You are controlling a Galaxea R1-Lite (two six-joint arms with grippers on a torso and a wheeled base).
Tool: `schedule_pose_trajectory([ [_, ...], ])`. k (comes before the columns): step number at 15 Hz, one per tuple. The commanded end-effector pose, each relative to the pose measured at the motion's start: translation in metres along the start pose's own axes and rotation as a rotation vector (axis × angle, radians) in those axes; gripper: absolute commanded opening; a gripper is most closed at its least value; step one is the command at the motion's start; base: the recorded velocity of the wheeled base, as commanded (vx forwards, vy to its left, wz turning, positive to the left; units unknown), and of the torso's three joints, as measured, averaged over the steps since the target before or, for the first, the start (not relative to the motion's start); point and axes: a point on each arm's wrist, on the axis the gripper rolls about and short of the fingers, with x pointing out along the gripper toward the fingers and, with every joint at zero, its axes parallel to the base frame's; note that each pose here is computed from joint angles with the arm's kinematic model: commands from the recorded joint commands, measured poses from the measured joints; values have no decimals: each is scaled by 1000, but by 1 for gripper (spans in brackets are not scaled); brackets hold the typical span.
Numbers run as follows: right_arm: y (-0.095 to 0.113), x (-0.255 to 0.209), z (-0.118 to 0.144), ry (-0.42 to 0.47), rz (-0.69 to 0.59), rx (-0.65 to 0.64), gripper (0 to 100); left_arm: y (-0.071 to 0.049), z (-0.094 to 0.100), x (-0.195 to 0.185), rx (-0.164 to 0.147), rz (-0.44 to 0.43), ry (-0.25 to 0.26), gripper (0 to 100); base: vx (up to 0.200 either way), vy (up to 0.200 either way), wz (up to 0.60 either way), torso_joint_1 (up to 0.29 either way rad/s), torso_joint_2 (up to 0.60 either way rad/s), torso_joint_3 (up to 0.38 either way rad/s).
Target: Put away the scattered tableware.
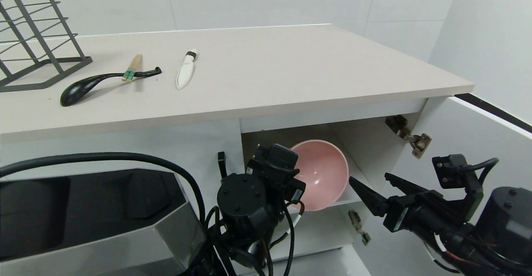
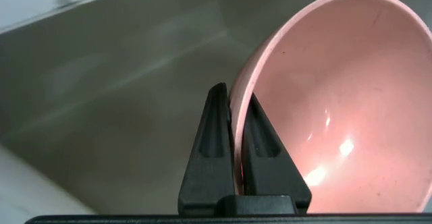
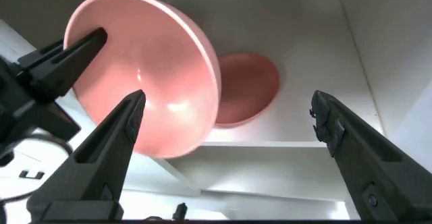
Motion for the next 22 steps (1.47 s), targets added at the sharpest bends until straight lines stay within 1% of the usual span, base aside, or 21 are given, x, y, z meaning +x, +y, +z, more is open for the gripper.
schedule_pose_trajectory([
  [1,-1,2,-2,11,-9,-2,100,-8,2,-4,-6,-24,-8,0,0,0,0,0,0,0],
  [2,-5,5,-5,24,-29,-3,100,-12,4,-7,-8,-37,-12,0,0,0,0,0,0,0],
  [3,-5,5,-5,24,-29,-3,100,-12,4,-7,-8,-37,-12,0,0,0,0,0,0,0],
  [4,-13,14,-9,40,-72,-8,100,-17,6,-9,-13,-50,-18,0,0,0,0,0,0,0],
  [6,-21,20,-10,43,-112,-16,100,-19,9,-10,-53,-55,-27,0,0,0,0,0,0,0],
  [8,-21,20,-10,42,-111,-19,100,-19,15,-10,-69,-56,-42,0,0,0,0,0,0,0],
  [9,-21,20,-10,44,-112,-19,100,-23,19,-11,-83,-64,-53,0,0,0,0,0,0,0],
  [10,-21,20,-10,44,-112,-19,100,-26,23,-12,-115,-73,-68,0,0,0,0,0,0,0],
  [11,-21,20,-10,42,-111,-19,100,-30,26,-13,-132,-82,-76,0,0,0,0,0,0,0],
  [17,-19,16,-6,27,-103,-45,100,-26,29,-8,-148,-63,-89,0,0,0,0,0,0,0],
  [18,-19,15,-4,16,-102,-43,0,-27,29,-8,-148,-64,-90,0,0,0,0,0,0,0],
  [20,-18,15,-3,14,-98,-43,0,-27,29,-8,-149,-64,-90,0,0,0,0,0,0,0],
  [22,-12,14,-6,23,-69,-48,0,-27,29,-8,-149,-66,-90,0,0,0,0,0,0,0],
])
